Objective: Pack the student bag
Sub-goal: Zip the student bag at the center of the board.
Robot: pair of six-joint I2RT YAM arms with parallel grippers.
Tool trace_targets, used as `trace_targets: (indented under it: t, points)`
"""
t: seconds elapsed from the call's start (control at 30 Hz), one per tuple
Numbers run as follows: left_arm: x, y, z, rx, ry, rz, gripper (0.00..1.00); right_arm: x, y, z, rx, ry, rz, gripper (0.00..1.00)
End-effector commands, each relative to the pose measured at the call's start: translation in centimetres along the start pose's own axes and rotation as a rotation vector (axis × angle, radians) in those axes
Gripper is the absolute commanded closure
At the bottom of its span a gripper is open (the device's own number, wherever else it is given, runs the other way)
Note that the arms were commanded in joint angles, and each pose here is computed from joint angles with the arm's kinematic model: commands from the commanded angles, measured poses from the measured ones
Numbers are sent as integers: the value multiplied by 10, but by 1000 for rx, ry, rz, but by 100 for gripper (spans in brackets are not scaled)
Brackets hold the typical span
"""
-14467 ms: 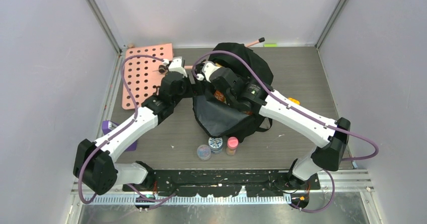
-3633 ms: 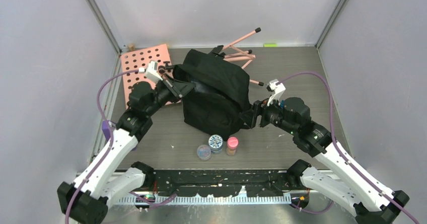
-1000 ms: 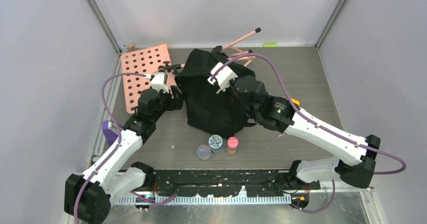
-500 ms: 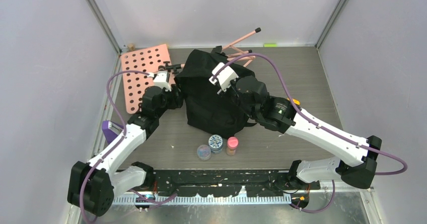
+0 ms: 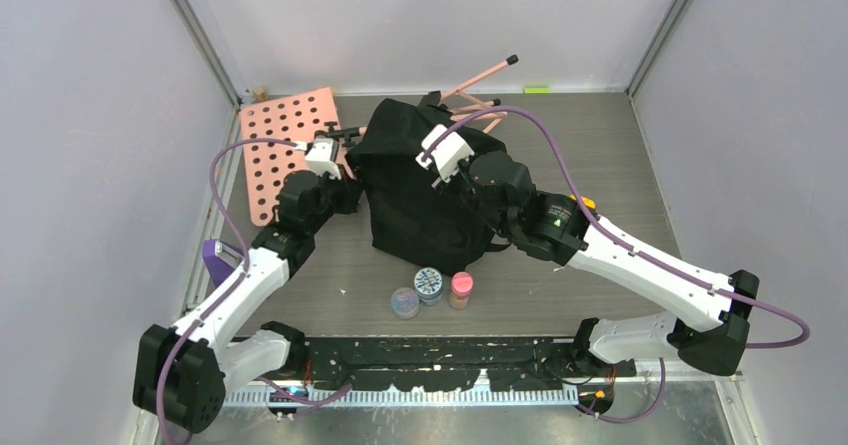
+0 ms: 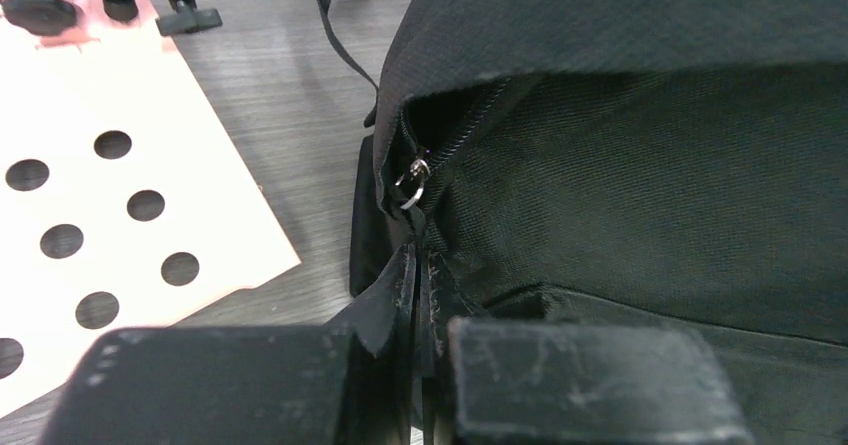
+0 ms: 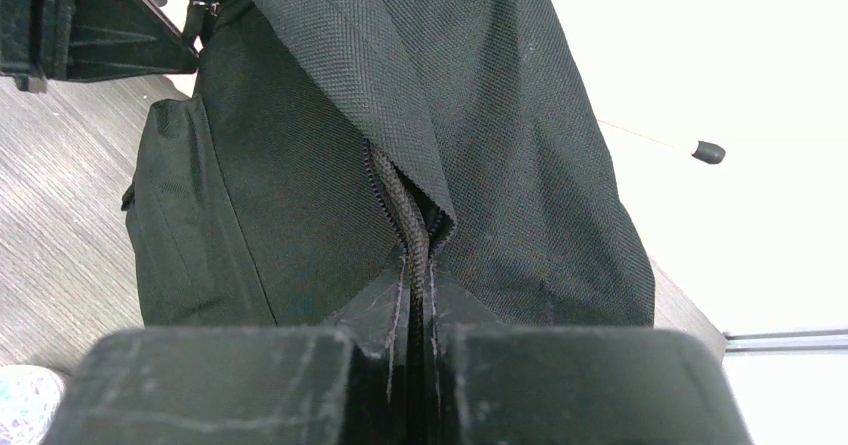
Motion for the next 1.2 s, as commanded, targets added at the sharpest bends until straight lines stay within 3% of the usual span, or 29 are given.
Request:
trace_targets:
  t: [0.0,0.3,0.67,0.8,0.93,1.07,1.17]
  points:
    - [-14,21,44,-179,-36,-72,100,-12,8,14,-69,-51,-46,100]
    - [-21,57,70,-255,-84,-82,100,-8,3,14,-67,-51,-33,100]
    - [-53,87,118,-330,-127,-251,100,-7,-6,21,-77,-80,-55,100]
    - [-63,98,128,-333,-147,-312,100,-8,-7,26,-87,-87,-67,95]
    - [-76,104,136,-315,-162,-400,100,-10,-5,32,-101,-115,-69,74]
    - [-84,111,144,-330,-163,-449,100,-13,4,37,-116,-158,-54,39]
    - [-88,114,150,-339,-157,-468,100,-13,13,40,-134,-182,-13,24]
Point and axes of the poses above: each gripper's point midway between its finger pads, its own y axis back along the fingers, its own x axis along the line the jaws close on, z = x × y, the point moved 6 cm from there along y, back along the fingers, and after that the axes turned 2 degrees about -y, right-handed, at the moved point
